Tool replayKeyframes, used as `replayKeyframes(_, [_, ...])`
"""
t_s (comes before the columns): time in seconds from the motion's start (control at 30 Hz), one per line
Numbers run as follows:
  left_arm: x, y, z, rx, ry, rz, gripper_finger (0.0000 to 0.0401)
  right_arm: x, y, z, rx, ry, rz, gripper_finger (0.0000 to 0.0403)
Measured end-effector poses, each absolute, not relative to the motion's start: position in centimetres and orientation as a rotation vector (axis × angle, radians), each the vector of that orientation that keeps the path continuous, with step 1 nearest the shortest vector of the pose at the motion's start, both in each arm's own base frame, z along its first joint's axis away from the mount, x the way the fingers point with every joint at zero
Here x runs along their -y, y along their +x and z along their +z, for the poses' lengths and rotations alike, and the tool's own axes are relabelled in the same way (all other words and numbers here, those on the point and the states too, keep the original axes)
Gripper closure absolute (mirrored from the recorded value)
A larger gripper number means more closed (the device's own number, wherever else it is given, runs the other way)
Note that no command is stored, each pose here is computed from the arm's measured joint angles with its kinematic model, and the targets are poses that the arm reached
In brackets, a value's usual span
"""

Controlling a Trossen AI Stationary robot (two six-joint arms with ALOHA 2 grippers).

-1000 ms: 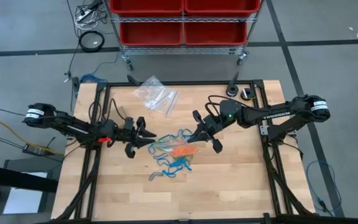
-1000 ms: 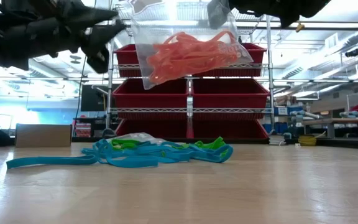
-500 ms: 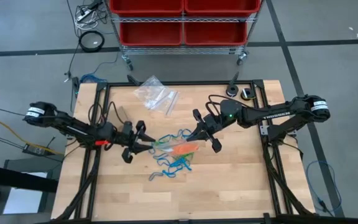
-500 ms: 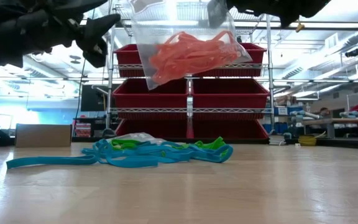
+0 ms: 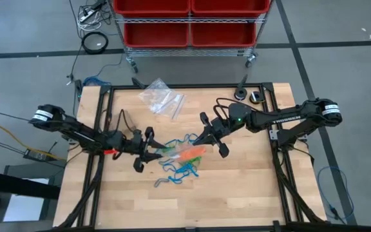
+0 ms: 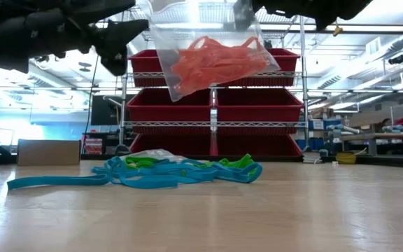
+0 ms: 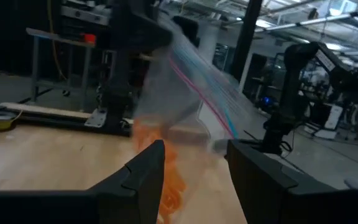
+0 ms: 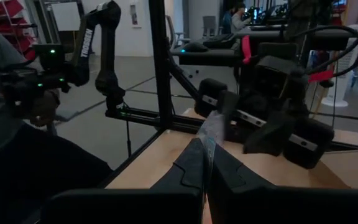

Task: Sort rubber bands
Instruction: Close the transparent zip bag

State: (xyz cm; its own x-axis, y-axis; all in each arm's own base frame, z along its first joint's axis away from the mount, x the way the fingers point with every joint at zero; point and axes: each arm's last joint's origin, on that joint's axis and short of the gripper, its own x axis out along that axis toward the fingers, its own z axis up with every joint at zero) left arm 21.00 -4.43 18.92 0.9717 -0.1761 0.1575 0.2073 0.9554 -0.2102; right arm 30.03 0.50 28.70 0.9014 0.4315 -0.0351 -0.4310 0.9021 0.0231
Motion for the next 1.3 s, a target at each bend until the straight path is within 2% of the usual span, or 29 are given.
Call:
replayKeyframes(0.33, [5.1,22.4,19.0,0.110,-0.208,-0.119,0.0219,-0.5,30.0,28.7,-0.040,0.014,0.435,0.0403])
replayKeyframes(0.67, [6.2,22.1,18.0,0.008,-0.194,-0.171,0.0219,-0.4,30.1,28.7,-0.040,0.006,0.412,0.0403])
replayKeyframes(1.1, [6.0,22.1,18.9,0.106,-0.193,-0.088,0.0220,-0.4,30.1,28.7,-0.041,0.005,0.407,0.0403])
replayKeyframes(1.3, [5.9,22.1,18.9,0.107,-0.203,-0.038,0.0249,-0.4,30.1,28.6,-0.046,0.006,0.395,0.0403])
